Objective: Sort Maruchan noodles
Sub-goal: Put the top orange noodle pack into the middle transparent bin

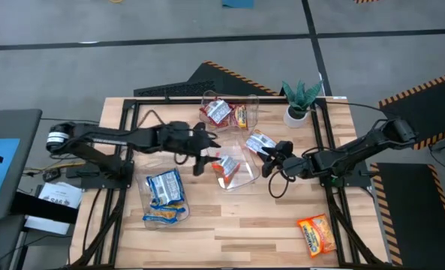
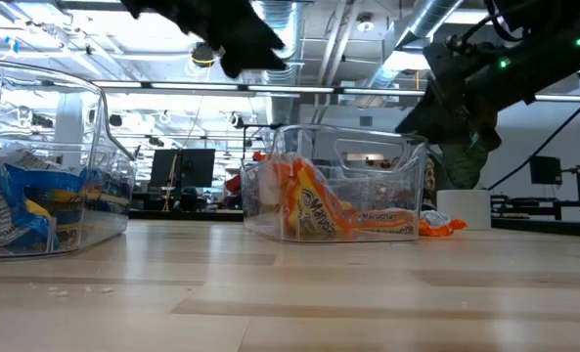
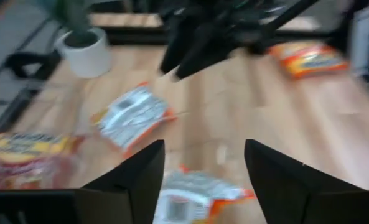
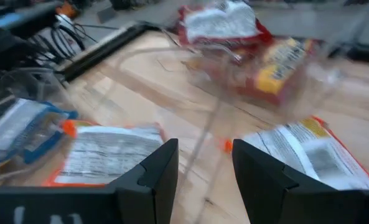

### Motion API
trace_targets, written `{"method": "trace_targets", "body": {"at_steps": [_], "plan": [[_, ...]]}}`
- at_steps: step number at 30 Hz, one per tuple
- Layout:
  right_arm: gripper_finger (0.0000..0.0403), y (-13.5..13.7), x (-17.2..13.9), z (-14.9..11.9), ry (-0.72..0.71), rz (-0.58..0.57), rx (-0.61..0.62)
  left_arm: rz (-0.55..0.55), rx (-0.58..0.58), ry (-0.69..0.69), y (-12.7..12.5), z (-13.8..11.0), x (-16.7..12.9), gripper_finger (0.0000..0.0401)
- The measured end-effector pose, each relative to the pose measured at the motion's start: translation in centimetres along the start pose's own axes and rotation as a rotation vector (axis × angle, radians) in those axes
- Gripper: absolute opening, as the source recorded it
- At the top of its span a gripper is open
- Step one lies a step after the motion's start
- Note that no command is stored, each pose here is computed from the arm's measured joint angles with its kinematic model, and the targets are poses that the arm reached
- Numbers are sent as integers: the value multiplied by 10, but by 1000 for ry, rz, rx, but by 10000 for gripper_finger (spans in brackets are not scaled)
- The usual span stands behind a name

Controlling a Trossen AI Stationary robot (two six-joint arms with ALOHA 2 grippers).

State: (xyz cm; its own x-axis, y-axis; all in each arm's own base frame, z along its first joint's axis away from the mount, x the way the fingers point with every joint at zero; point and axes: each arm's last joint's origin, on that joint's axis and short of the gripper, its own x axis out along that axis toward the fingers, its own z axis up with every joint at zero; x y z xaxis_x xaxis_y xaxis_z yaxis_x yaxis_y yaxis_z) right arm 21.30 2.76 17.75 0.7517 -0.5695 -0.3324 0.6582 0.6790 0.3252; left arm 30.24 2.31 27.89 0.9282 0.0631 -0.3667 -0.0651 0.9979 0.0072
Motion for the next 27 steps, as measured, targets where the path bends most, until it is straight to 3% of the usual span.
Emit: {"method": "trace_targets", "body": {"at_steps": [6,9,13,19,27], "plan": [[175,-20,4,-11,94,-154,46,-139,-23,-95,-14,9,-50,220],[175,-30,7,-19,139,-249,89,-152,-29,-190,-22,1,-75,217],[175,-25,14,-23,156,-256,56,-159,-67,-313,-30,-25,-99,215],[175,-4,35,-15,260,-238,-33,-222,-126,-455,-38,-66,-114,216],[175,-2,54,-11,345,-424,-119,-217,-165,-488,-40,-82,-117,216]]}}
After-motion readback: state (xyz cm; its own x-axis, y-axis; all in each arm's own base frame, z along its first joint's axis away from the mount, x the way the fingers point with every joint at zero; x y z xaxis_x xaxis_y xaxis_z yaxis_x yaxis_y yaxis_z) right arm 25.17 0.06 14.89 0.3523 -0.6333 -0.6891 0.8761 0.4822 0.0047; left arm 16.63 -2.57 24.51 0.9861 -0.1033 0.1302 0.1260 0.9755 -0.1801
